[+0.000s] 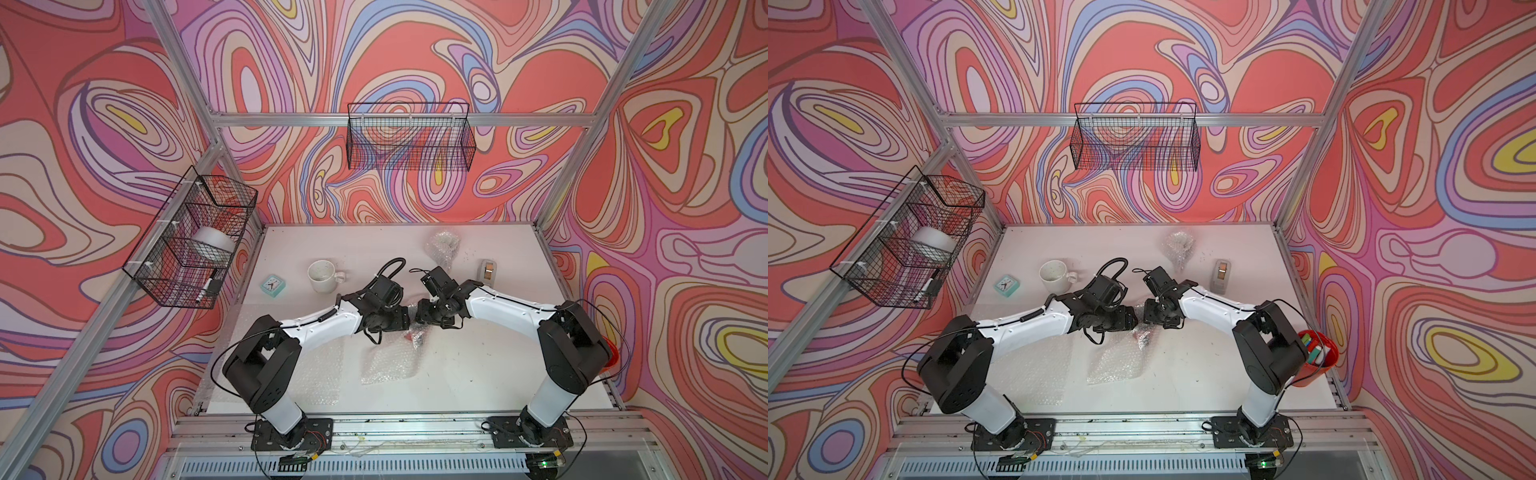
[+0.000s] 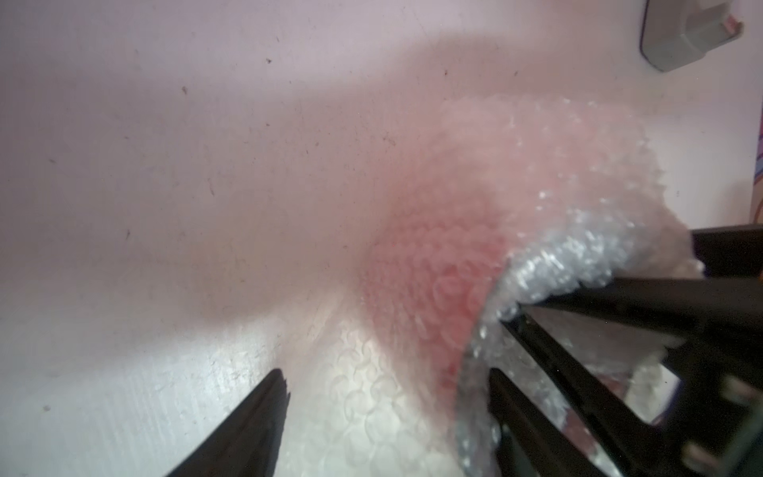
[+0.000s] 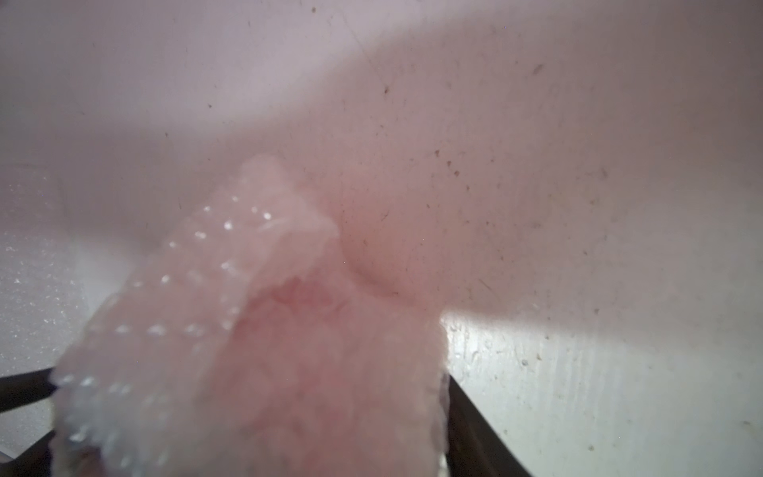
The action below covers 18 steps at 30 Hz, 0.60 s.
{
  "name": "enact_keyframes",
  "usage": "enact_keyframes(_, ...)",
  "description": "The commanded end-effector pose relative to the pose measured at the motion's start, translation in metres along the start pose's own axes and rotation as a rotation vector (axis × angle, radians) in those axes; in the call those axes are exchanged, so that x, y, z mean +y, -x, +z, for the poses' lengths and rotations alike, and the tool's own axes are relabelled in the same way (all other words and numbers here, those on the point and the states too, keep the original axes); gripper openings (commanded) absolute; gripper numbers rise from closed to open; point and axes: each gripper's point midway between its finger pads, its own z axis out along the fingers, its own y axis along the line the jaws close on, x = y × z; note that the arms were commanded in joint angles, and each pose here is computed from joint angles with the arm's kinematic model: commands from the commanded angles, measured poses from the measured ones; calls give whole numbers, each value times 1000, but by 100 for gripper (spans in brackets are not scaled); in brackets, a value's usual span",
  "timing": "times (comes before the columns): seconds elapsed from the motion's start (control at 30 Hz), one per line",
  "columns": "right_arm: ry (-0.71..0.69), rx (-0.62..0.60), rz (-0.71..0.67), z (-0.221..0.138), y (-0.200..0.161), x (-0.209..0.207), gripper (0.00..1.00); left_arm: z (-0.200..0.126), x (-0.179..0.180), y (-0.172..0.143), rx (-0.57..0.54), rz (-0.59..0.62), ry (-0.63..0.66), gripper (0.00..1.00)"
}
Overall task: Wrap mugs in bubble wrap
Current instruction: Wrap the mug in bubble wrap.
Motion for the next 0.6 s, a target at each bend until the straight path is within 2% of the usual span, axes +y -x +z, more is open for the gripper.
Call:
enact_keyframes(0.0, -132, -59, 33, -7, 12, -24, 56, -15, -12, -10, -17, 42, -99, 77)
enact_keyframes(0.13, -132, -68, 31, -6, 17, -21, 55, -37, -4, -13, -89, 23, -131, 78)
enact_keyframes(0.27, -132, -70, 35, -3, 20, -19, 54, -54, 54, -20, -122, -94, 67, 77)
enact_keyframes(0.33, -124, -69, 33, -2, 21, -17, 54, -58, 83, -26, -107, -162, 164, 75)
enact_keyframes(0.4, -115, -68, 30, -2, 22, -15, 54, -59, 100, -31, -92, -194, 206, 75)
enact_keyframes(0.57, -108, -64, 27, -2, 22, -13, 53, -46, 101, -36, -22, -191, 185, 72)
